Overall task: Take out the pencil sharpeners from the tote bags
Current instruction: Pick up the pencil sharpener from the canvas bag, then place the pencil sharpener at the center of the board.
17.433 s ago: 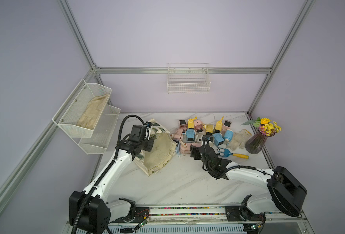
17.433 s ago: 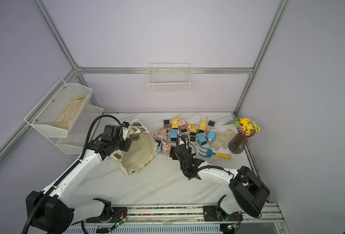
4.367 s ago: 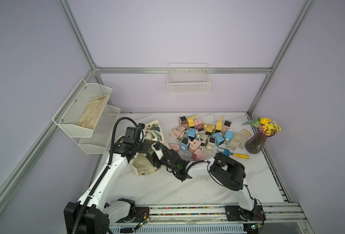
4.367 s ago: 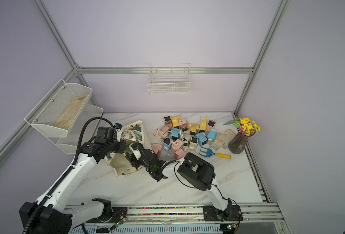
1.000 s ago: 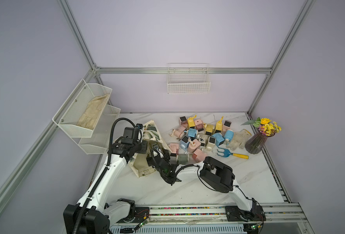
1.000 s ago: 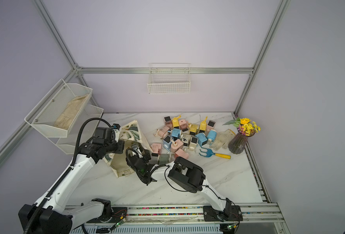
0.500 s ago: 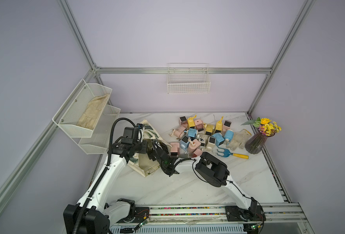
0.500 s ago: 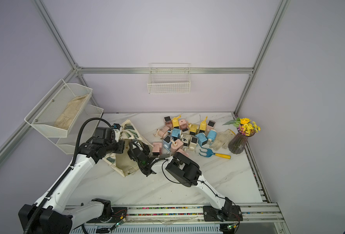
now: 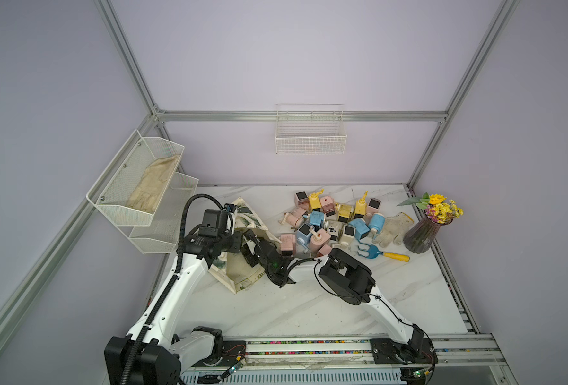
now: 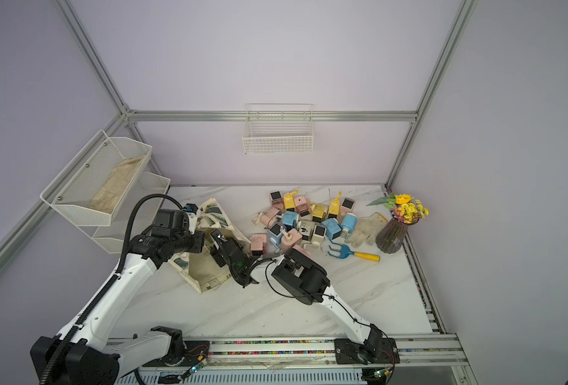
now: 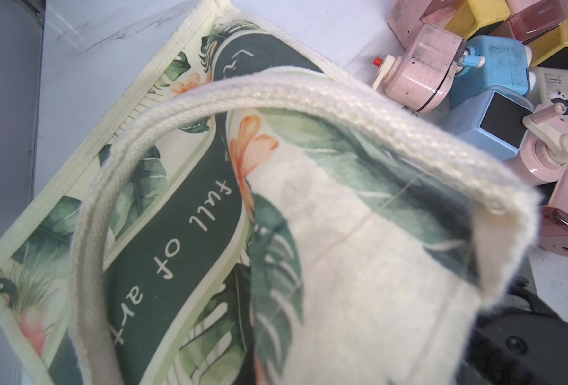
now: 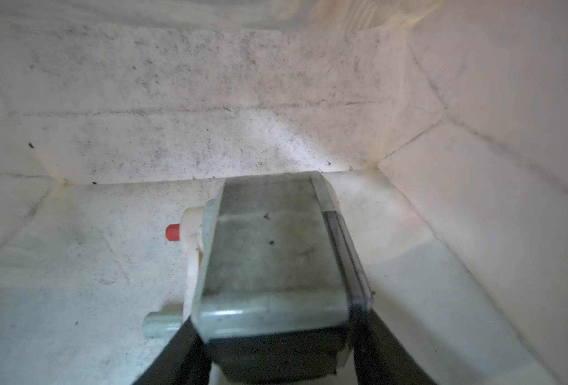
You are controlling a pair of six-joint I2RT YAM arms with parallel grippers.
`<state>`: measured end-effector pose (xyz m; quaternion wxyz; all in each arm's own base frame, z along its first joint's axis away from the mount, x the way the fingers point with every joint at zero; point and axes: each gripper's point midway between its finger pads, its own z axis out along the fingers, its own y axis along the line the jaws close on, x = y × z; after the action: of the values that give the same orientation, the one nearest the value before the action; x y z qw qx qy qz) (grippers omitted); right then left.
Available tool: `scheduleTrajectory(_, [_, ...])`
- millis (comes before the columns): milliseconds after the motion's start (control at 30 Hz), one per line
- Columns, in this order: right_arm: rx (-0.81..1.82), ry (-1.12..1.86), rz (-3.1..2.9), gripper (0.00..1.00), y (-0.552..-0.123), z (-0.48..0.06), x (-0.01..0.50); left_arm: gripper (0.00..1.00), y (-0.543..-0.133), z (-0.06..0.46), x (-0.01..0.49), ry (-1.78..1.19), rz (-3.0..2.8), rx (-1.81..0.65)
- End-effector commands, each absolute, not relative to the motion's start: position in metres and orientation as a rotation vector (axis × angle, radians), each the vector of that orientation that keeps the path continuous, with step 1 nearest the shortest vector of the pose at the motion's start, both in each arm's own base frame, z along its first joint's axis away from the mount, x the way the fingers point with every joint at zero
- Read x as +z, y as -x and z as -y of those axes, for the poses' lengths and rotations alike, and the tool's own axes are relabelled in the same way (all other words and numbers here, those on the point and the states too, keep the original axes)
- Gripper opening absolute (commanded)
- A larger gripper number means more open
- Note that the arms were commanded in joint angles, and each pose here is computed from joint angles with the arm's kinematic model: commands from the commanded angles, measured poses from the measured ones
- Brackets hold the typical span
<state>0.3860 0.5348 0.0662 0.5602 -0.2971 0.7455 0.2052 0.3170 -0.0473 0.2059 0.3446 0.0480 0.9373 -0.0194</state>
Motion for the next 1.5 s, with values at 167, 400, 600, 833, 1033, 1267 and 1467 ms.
scheduleTrajectory(167, [0.683,0.693,-1.607,0.27,-0.348,-0.515,0.142,0.0,-0.324,0.047,0.224,-0.089,-2.379,-0.073])
scheduleTrajectory(400, [0.832,0.658,-1.623,0.23,-0.28,-0.475,0.184,0.0,-0.325,0.044,0.225,-0.075,-2.378,-0.067])
scheduleTrajectory(600, [0.885,0.625,-1.666,0.21,-0.248,-0.451,0.211,0.0,-0.325,0.038,0.224,-0.051,-2.384,-0.042])
scheduleTrajectory(833, [0.834,0.562,-1.781,0.21,-0.212,-0.404,0.22,0.0,-0.324,0.03,0.225,-0.034,-2.383,0.004])
scheduleTrajectory(1033, [0.766,0.241,-1.829,0.21,-0.212,-0.307,0.246,0.0,-0.324,0.028,0.226,-0.017,-2.384,-0.014])
scheduleTrajectory(1267, [0.592,-0.253,-1.86,0.2,-0.243,-0.192,0.232,0.0,-0.325,0.027,0.225,-0.014,-2.385,-0.014])
scheduleTrajectory(1467, [0.526,-0.568,-1.853,0.19,-0.255,-0.15,0.196,0.0,-0.325,0.027,0.223,-0.015,-2.39,-0.011])
